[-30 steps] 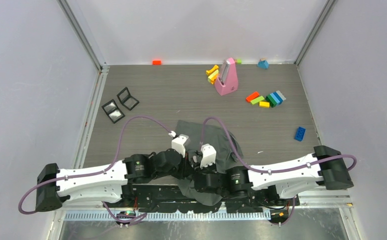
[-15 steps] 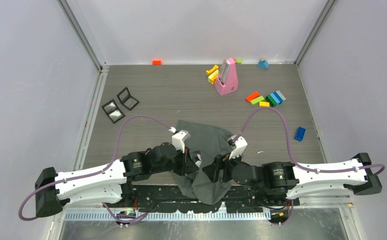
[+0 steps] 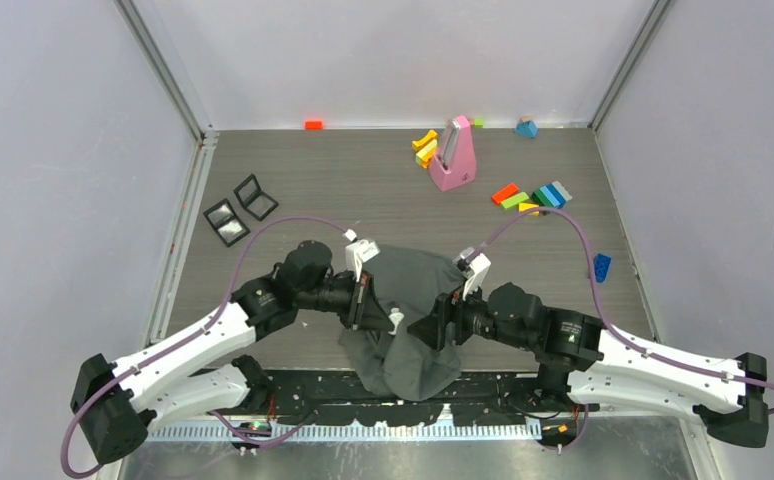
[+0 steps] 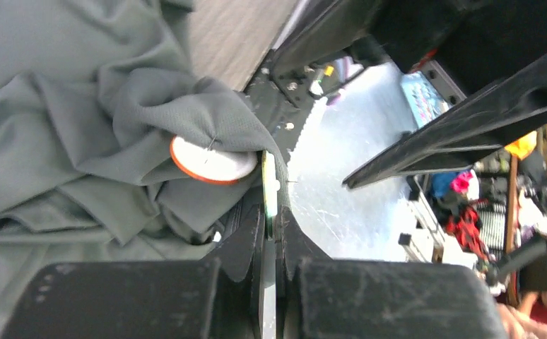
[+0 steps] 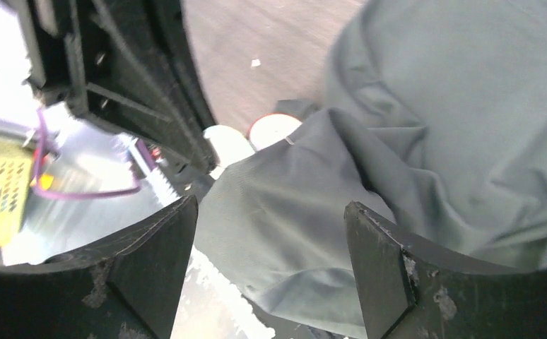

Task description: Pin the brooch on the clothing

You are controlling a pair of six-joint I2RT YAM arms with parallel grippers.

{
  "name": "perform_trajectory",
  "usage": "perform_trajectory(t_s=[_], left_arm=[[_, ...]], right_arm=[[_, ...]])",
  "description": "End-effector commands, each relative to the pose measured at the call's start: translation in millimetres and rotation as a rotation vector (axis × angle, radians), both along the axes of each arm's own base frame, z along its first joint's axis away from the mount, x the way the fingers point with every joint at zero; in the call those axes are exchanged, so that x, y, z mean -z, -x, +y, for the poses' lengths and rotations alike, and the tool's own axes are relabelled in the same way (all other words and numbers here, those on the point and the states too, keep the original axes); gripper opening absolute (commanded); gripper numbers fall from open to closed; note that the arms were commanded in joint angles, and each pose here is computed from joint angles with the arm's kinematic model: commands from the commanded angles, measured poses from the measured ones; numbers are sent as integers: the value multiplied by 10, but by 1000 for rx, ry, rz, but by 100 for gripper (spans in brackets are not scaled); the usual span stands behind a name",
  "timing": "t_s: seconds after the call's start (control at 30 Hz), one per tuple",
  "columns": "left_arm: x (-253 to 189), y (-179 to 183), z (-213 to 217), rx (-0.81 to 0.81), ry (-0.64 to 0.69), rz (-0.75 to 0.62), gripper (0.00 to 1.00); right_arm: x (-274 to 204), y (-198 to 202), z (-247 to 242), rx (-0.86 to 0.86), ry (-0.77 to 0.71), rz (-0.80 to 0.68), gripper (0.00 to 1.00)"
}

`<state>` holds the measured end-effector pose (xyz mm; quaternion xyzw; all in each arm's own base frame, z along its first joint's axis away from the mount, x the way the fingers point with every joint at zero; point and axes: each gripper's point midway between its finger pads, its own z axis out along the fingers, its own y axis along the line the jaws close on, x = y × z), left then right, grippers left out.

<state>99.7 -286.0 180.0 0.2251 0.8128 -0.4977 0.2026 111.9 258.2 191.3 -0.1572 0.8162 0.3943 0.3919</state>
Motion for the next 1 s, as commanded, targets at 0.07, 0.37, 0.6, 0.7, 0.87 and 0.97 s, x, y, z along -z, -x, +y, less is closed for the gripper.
perform_trajectory(t_s=[0.07,0.37,0.6,0.7,0.87,0.97], left_arm=[[-580,331,4,361,158,-64,0],[-716,453,84,496,219,-69,0],[-689,451,67,518,224,-52,0],[-686,455,65,522,227,-51,0],[-693,459,67,523,231,-52,0],[-688,458,68,524,230,-49,0]], right_arm=[[-525,413,268,-342,-170,-129,81],[-678,536,287,-419,-218,-158,77],[-678,532,397,-425,-244,-131,63],[-652,504,438,-413,-249,-123,59],[-593,495,488,-413,-243,-103,56],[-550,512,509,-425,-233,-88,55]])
